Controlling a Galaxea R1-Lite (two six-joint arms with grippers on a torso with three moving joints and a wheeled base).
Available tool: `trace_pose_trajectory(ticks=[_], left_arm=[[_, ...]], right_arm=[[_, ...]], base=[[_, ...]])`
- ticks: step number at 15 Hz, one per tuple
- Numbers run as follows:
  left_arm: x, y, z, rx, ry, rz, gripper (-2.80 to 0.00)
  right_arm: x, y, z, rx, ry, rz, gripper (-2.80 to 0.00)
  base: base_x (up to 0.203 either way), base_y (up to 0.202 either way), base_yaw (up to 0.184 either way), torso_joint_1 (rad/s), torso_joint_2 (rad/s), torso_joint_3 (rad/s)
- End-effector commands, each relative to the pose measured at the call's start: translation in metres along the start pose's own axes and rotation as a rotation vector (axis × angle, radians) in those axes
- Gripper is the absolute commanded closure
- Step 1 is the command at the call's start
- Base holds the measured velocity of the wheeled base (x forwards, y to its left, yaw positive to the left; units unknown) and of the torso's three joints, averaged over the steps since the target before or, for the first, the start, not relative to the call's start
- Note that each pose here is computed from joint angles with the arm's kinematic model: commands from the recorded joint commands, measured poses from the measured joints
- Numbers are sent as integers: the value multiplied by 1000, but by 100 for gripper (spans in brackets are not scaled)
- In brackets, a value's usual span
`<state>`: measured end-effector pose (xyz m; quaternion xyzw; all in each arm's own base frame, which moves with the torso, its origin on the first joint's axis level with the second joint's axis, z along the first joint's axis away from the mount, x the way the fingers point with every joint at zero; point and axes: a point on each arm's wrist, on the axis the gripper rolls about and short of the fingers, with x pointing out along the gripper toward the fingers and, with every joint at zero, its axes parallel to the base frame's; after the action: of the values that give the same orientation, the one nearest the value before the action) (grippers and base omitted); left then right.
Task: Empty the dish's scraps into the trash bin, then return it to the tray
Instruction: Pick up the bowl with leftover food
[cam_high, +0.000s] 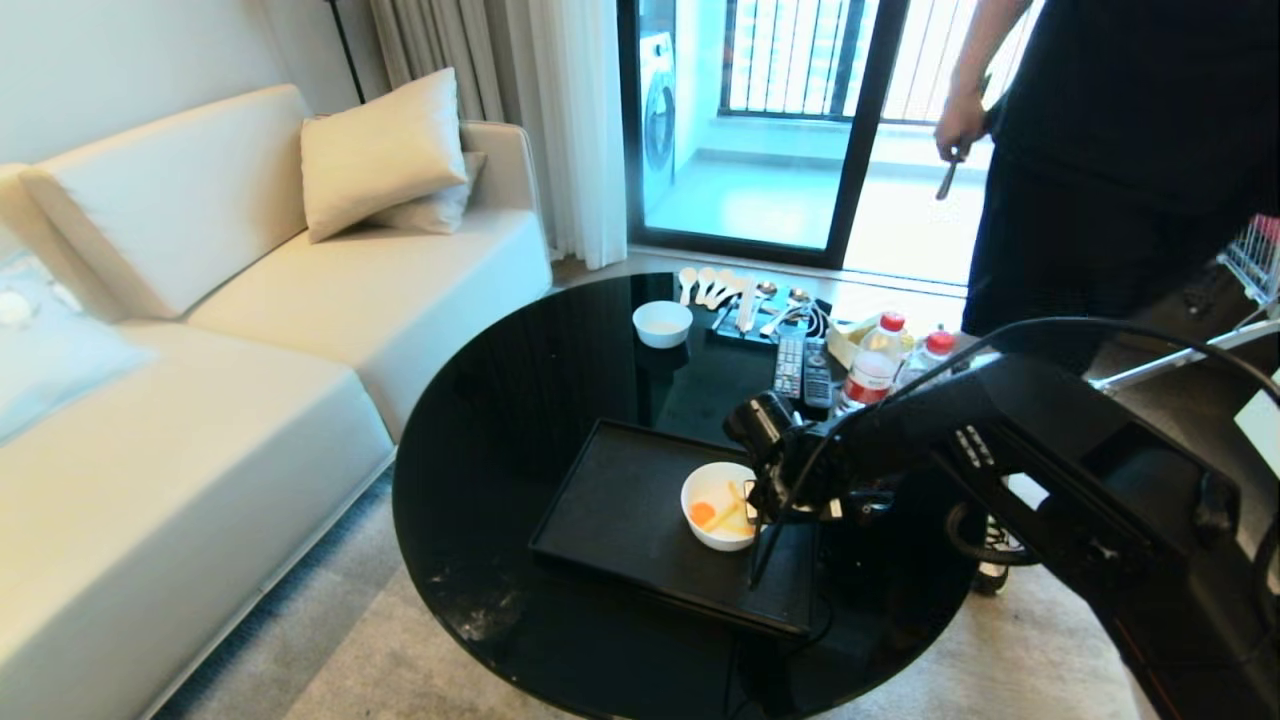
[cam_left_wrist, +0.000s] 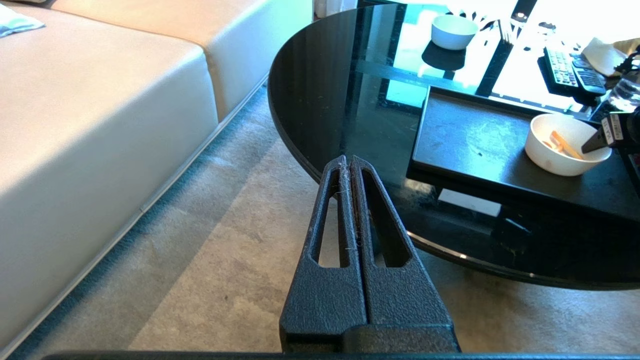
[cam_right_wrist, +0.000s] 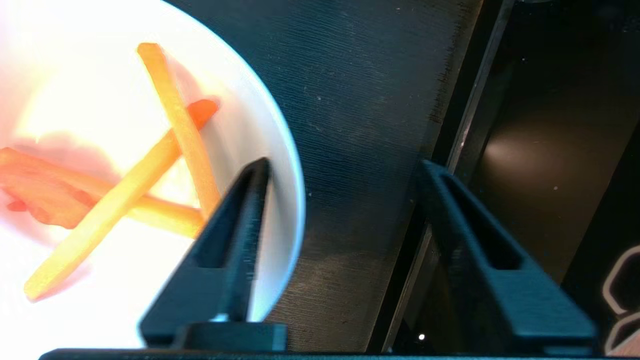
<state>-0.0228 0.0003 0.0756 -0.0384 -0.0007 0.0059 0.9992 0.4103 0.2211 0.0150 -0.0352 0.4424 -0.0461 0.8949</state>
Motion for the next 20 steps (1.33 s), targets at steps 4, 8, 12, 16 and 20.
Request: trace_pose_trajectory(ticks=[4,8,12,16,20], left_arm=[[0,0,0,-1,-1,0,0],[0,0,0,0,-1,0,0],[0,0,0,-1,-1,2,0],[0,0,0,0,-1,0,0],[0,0,0,-1,-1,0,0]], right_arm=[[5,5,-8,-16,18,-3,0],[3,9,-11,-22,22,3,0],[1,11,-11,-23,20,8,0],[-11,9,-3,55,1,23,0],[-39,-2,8,146,-23,40,0]], base=[[0,0,0,0,0,0],[0,0,0,0,0,0],[0,0,0,0,0,0],[0,0,0,0,0,0],[0,0,0,0,0,0]])
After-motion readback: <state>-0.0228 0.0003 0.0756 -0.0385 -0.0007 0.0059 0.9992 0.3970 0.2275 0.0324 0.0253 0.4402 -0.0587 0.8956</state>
